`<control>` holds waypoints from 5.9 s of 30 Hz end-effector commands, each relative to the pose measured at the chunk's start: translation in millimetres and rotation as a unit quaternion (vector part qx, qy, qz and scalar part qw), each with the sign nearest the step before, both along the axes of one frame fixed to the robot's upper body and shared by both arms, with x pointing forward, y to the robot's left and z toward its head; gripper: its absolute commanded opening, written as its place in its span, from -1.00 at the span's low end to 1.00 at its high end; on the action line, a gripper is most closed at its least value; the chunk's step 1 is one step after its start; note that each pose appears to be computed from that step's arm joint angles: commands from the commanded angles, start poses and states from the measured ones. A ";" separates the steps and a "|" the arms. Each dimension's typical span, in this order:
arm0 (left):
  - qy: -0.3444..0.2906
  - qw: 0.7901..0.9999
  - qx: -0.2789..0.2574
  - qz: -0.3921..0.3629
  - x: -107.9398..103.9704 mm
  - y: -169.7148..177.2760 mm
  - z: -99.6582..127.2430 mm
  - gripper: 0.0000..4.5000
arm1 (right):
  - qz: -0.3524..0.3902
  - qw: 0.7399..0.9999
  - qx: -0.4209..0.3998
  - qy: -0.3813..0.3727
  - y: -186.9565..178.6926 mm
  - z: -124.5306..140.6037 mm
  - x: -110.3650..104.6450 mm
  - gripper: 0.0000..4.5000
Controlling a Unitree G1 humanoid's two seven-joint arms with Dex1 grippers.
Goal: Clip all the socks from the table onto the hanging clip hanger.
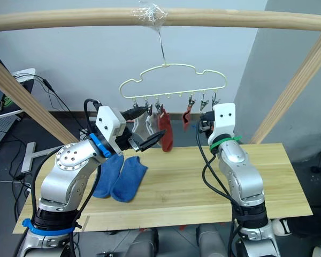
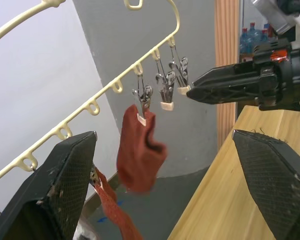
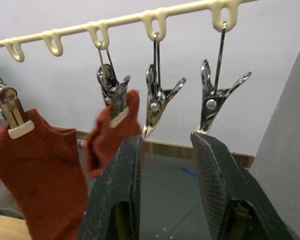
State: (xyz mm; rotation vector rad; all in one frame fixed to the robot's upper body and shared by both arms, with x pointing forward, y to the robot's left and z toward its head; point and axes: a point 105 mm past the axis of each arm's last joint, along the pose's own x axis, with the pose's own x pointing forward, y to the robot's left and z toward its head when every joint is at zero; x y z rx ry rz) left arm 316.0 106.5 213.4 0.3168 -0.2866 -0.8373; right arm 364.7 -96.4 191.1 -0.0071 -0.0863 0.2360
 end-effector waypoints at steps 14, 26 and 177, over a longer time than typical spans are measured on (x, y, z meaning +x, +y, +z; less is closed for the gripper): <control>-0.036 0.999 -0.007 -0.012 -13.6 -2.5 30.8 1.00 | -0.019 0.998 0.034 -0.056 8.0 26.3 30.0 -0.29; -0.034 0.999 -0.008 -0.009 -15.3 -1.4 30.1 1.00 | -0.056 0.997 0.045 -0.039 -6.7 17.5 35.5 -0.29; -0.013 0.996 -0.093 -0.007 26.1 -145.6 -35.1 -1.00 | 0.034 0.937 0.259 0.231 -47.4 47.1 7.9 -0.65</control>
